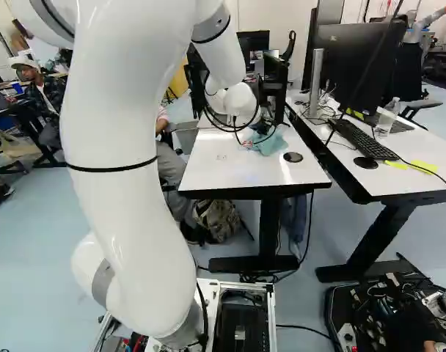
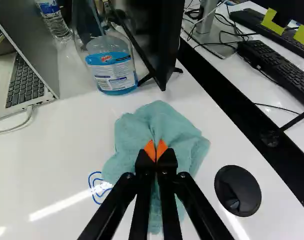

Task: Clean the table with the green towel

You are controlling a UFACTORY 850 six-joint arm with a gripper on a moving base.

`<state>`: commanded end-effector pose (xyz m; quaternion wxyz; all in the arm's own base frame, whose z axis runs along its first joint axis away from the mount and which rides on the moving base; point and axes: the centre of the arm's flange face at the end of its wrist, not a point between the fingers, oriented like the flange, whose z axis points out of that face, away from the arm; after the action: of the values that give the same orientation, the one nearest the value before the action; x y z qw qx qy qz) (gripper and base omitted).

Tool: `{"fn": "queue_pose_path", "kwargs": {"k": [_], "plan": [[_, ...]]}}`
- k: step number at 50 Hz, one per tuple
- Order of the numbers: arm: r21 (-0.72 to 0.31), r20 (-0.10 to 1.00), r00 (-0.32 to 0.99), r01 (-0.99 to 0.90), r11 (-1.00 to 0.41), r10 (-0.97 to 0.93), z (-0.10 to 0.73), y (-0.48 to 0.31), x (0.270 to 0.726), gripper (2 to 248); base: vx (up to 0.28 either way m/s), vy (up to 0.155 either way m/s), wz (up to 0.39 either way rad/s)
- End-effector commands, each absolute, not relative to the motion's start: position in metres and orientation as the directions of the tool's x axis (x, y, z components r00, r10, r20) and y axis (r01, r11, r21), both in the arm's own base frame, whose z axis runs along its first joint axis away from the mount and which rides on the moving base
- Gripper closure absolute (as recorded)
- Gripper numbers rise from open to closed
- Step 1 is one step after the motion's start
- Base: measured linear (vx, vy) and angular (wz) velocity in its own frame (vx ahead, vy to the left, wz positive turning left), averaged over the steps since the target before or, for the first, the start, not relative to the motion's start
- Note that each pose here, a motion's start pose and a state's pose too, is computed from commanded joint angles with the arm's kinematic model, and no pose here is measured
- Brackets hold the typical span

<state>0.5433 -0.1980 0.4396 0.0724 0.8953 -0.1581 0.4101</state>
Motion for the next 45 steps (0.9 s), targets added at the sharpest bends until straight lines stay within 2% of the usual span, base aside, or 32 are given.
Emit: {"fn": "queue_pose_path", "kwargs": {"k": [45], "plan": [[0.000, 0.758, 0.618, -0.321, -0.947, -0.210, 0.440, -0.186, 0.549, 226, 0.000, 0.000, 0.000]]}}
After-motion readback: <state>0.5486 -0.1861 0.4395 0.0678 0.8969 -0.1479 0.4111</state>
